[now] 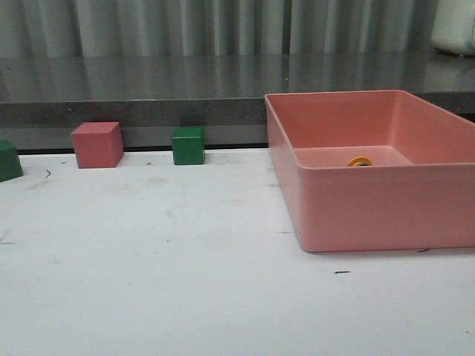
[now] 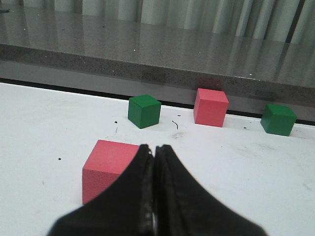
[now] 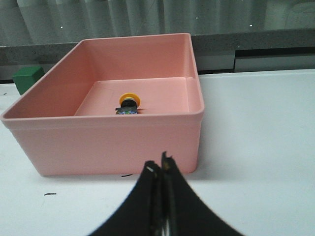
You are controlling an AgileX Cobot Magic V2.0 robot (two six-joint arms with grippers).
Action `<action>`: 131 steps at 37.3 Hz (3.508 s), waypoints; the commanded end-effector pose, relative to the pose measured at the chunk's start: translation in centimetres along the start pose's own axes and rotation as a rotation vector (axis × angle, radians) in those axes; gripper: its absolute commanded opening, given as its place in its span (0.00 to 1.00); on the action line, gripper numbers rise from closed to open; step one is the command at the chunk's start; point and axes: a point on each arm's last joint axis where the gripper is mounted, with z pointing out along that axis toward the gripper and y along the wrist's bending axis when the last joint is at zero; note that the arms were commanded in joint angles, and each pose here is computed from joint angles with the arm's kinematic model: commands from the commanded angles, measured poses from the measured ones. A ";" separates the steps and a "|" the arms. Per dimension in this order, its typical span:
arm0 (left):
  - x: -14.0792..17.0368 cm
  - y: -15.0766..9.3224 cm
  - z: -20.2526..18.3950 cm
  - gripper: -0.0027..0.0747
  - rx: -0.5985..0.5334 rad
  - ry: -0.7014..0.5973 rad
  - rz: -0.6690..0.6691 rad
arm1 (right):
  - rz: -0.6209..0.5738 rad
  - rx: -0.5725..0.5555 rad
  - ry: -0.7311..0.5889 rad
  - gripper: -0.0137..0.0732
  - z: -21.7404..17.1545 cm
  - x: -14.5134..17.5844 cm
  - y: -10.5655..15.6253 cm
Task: Place and stand button with both arms
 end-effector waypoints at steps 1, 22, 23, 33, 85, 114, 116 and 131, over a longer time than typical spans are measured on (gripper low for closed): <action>-0.6 -0.1 -0.2 0.01 0.009 -0.104 -0.003 | -0.016 -0.006 -0.103 0.08 -0.2 -0.9 0.1; -6.9 -0.8 -1.7 0.01 0.043 -0.413 0.009 | -0.016 -0.025 -0.254 0.08 -1.9 -6.2 0.8; -7.5 -0.8 -1.8 0.01 0.039 -0.401 0.024 | -0.016 -0.024 -0.250 0.08 -2.1 -6.8 0.9; -10.7 -1.1 0.2 0.01 0.000 -0.187 0.098 | -0.015 0.003 -0.039 0.08 -0.3 -11.4 1.4; -11.1 -1.1 2.5 0.93 -0.002 -0.106 0.100 | 0.005 0.050 0.393 0.87 18.1 -16.0 2.1; -11.1 -1.1 2.5 0.93 -0.002 -0.106 0.100 | 0.011 0.078 1.025 0.87 35.4 -12.1 6.6; -11.1 -1.1 2.5 0.93 -0.002 -0.106 0.100 | 0.013 0.090 1.061 0.87 36.3 -11.5 6.3; -11.1 -1.1 2.5 0.93 -0.002 -0.106 0.100 | 0.028 0.134 1.221 0.87 40.2 -7.0 5.2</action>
